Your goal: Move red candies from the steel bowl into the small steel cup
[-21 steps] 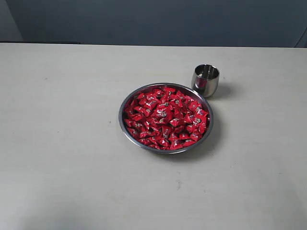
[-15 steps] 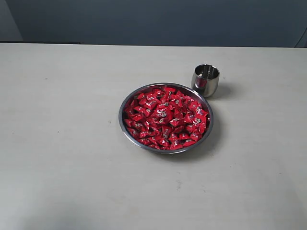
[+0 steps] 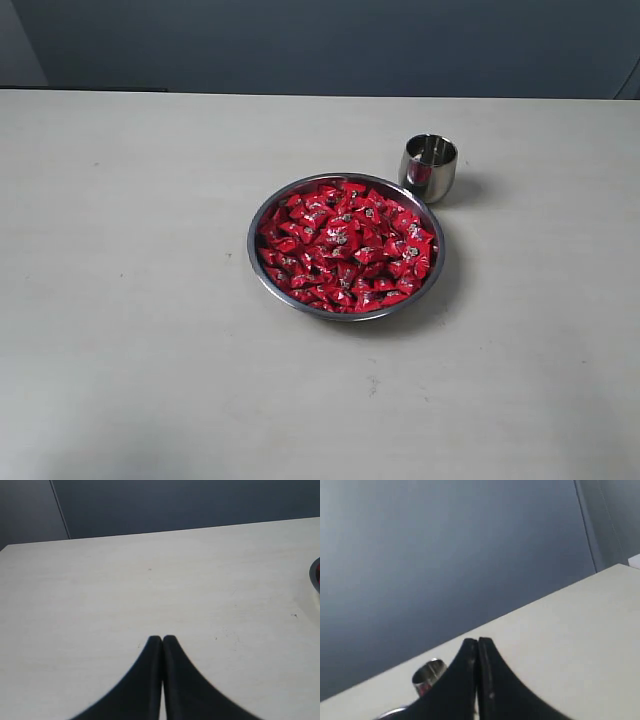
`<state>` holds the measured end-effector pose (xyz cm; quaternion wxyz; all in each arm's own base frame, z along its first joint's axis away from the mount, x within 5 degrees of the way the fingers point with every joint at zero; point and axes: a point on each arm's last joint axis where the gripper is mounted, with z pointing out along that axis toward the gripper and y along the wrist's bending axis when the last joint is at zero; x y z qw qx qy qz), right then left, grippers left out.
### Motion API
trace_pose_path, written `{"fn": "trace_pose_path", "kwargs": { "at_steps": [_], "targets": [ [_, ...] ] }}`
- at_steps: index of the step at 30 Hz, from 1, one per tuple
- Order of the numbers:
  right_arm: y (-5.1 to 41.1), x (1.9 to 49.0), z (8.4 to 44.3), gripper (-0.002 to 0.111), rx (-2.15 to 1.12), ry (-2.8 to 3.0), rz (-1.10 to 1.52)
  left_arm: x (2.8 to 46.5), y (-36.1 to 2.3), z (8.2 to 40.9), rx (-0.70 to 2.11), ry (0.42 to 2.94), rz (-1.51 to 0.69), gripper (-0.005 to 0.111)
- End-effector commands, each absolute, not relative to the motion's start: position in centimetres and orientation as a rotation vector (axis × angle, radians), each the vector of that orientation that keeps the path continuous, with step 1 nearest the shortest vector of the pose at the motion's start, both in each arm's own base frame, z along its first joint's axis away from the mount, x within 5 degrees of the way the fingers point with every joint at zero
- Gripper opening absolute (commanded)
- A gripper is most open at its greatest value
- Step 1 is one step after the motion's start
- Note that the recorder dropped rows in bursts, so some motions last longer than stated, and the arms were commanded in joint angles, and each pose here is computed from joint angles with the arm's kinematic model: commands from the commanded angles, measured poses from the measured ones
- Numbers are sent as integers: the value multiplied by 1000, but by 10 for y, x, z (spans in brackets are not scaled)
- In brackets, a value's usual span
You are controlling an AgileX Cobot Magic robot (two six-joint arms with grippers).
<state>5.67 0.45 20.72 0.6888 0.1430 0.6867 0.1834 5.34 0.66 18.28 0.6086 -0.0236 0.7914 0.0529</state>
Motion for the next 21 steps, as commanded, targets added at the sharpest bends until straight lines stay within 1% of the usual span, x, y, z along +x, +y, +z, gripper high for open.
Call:
{"fn": "trace_pose_path", "kwargs": {
  "at_steps": [1, 21],
  "targets": [
    [2, 56, 210, -1, 370, 1486, 438, 53, 7, 183, -54, 1819, 123, 0],
    [-12, 52, 231, -1, 452, 1214, 373, 53, 7, 183, -54, 1819, 123, 0]
  ]
}}
